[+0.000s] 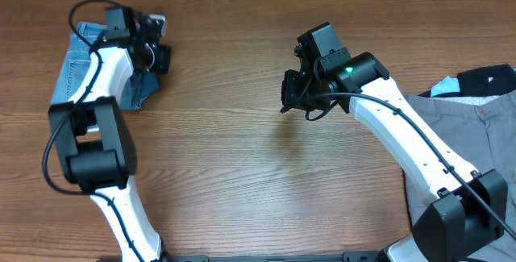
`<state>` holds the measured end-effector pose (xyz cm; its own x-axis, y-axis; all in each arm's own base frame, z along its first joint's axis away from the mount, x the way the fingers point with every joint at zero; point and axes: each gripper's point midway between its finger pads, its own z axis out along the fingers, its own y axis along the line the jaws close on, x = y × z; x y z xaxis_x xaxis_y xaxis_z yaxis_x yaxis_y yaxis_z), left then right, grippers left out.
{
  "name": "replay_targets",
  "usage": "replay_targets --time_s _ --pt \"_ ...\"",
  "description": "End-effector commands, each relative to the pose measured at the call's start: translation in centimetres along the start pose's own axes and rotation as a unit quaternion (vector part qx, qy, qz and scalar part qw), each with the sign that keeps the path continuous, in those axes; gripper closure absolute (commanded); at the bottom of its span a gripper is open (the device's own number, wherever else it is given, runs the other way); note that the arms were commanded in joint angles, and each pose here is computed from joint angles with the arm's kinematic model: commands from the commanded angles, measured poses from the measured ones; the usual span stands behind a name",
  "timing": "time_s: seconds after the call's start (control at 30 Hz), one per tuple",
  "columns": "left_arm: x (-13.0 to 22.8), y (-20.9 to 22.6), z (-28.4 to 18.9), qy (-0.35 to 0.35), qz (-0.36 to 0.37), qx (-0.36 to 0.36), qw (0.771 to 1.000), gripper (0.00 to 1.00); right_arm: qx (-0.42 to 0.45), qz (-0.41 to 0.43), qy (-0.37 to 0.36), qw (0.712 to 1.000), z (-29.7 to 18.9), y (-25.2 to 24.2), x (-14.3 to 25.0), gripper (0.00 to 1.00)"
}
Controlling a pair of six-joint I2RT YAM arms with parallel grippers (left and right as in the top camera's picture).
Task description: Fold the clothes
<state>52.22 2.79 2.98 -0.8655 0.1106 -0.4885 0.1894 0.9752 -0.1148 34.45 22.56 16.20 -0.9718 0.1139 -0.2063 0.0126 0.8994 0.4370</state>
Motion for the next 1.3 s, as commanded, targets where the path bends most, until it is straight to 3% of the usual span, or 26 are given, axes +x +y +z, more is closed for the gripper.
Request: replay_targets --time_s 0.0,0.13,0.37,0.63,0.83,1.0,1.27 --pt "1.4 2.4 1.3 0.017 -0.027 -0.031 0.999 0.95 -0.007 -0.008 -0.018 1.000 -1.0 0.7 -0.5 0.89" --pt "1.2 4.2 1.5 0.003 -0.042 -0.049 0.998 0.94 -0.007 -0.007 -0.017 1.000 -1.0 0.7 -0.5 0.89" --pt "1.3 8.7 0.3 -0.023 -0.128 -0.088 0.988 0.94 -0.002 -0.005 -0.008 1.000 -1.0 0.5 0.0 0.89" --pt "0.9 10.2 -0.2 -0.041 -0.136 -0.094 0.985 0.92 -0.001 -0.004 -0.007 1.000 -1.0 0.4 0.0 0.89" --pt "-0.6 10.2 -1.8 -0.055 -0.132 -0.096 0.985 0.84 0.005 -0.003 -0.004 1.000 -1.0 0.1 0.2 0.89" --pt "-3.3 9.5 -7.3 -0.060 -0.122 -0.099 0.986 0.65 0.015 -0.007 -0.030 0.999 -1.9 -0.1 -0.5 0.89" --pt "-7.2 2.5 -24.0 -0.107 -0.069 -0.048 0.991 0.70 0.019 -0.041 -0.167 0.985 -10.1 1.5 -3.8 0.86"
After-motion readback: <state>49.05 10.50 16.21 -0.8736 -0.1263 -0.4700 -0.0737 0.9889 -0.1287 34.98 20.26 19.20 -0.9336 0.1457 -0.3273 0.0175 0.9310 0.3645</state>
